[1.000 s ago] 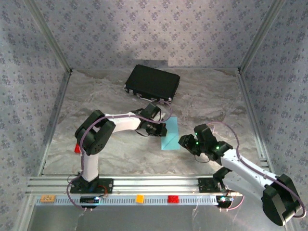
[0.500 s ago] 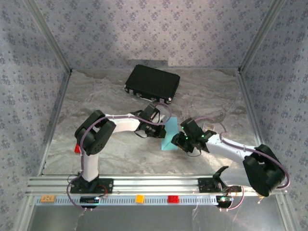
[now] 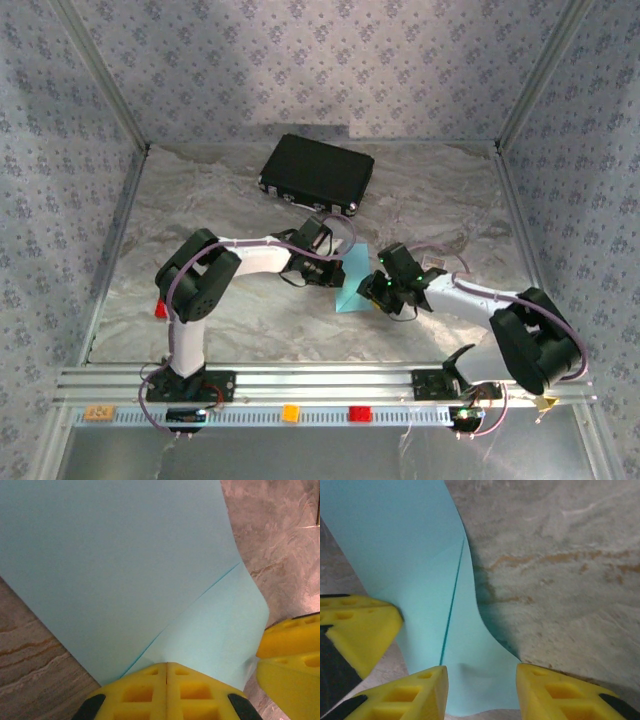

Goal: Fold a paper plane with a square sheet of paper (pick it up from the middle)
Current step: Turn over the paper at the center of the table.

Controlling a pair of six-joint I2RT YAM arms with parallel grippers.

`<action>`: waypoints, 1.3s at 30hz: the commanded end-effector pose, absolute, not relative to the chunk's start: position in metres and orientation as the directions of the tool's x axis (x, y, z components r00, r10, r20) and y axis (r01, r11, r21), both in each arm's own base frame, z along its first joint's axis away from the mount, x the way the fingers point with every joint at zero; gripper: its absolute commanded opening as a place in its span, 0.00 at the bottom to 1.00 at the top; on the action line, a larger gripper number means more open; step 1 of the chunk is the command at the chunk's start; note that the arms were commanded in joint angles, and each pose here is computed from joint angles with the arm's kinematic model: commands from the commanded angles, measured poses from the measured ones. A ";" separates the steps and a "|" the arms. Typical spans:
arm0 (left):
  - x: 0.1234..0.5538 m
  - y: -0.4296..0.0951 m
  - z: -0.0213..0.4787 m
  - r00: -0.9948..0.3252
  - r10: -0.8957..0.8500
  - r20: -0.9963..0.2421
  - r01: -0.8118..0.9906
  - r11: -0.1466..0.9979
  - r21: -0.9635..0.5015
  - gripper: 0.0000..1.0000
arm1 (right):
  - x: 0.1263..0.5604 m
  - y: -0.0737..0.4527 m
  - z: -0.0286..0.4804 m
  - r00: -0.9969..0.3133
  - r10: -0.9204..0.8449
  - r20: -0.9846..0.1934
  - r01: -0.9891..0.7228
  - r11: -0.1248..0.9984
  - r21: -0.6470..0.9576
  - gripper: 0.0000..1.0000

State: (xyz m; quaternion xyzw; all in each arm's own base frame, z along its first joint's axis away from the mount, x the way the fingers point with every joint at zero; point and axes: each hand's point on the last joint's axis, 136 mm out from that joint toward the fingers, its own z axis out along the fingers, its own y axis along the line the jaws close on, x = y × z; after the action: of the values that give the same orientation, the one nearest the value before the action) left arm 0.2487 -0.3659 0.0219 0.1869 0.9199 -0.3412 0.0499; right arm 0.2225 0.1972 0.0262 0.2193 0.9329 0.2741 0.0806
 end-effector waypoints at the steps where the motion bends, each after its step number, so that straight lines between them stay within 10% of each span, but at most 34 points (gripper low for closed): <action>1: 0.237 -0.355 0.001 -0.931 0.333 -0.150 0.355 0.727 -0.587 0.00 | 0.226 0.199 0.020 -0.895 0.447 -0.008 0.369 0.749 0.550 0.43; 39: 0.242 -0.357 0.001 -0.940 0.307 -0.146 0.330 0.723 -0.606 0.00 | 0.264 0.198 0.035 -0.911 0.408 -0.067 0.225 0.625 0.748 0.44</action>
State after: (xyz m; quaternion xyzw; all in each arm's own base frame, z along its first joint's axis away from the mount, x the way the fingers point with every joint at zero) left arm 0.2483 -0.3676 0.0211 0.1848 0.9166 -0.3522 0.0415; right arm 0.2664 0.1989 0.0402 0.1709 0.8974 0.3882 0.1217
